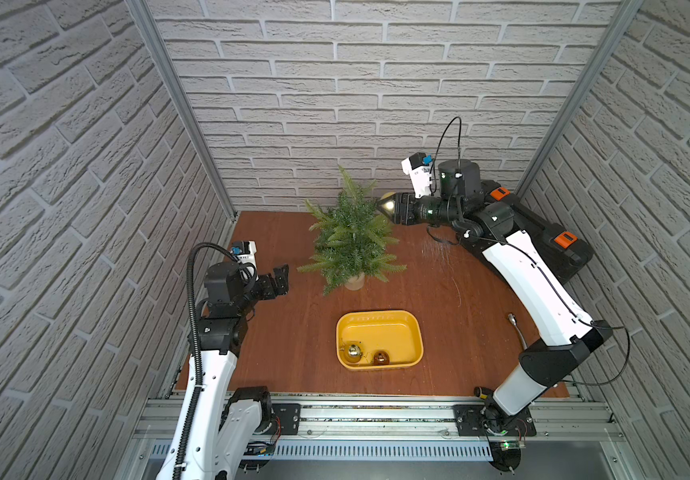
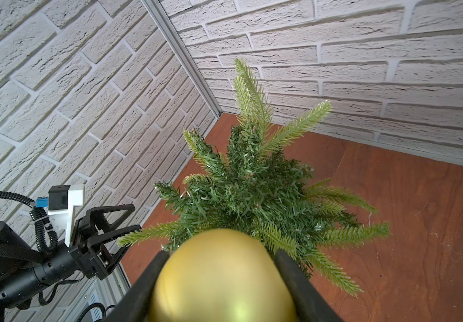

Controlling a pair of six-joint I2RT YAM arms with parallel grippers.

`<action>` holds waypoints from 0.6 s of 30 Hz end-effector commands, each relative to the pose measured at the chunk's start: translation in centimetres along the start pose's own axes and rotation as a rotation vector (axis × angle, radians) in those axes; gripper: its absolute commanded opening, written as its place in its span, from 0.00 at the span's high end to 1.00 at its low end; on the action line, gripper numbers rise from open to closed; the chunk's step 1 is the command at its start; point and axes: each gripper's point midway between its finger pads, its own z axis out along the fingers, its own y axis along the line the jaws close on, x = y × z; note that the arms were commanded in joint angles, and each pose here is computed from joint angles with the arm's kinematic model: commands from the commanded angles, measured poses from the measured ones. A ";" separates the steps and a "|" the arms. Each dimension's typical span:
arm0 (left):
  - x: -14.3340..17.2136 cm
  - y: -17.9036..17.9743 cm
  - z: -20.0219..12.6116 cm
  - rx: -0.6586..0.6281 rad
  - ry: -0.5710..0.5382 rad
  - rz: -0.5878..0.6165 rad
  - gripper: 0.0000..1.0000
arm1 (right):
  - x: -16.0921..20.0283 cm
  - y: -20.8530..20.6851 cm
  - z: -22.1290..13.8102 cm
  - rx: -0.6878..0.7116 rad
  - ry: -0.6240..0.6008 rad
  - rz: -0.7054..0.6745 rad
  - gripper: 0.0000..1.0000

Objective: Decorate the small christmas tree with ornaments
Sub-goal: Hang an ornament on the christmas tree.

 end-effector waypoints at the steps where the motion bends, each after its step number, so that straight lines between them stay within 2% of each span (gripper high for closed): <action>1: -0.3 0.2 0.1 -0.001 -0.020 0.001 0.02 | -1.4 0.7 -2.2 0.002 -0.067 -0.041 0.52; 18: -0.3 0.3 0.1 -0.008 -0.017 0.001 0.02 | -0.4 0.8 -2.2 -0.020 -0.053 -0.028 0.53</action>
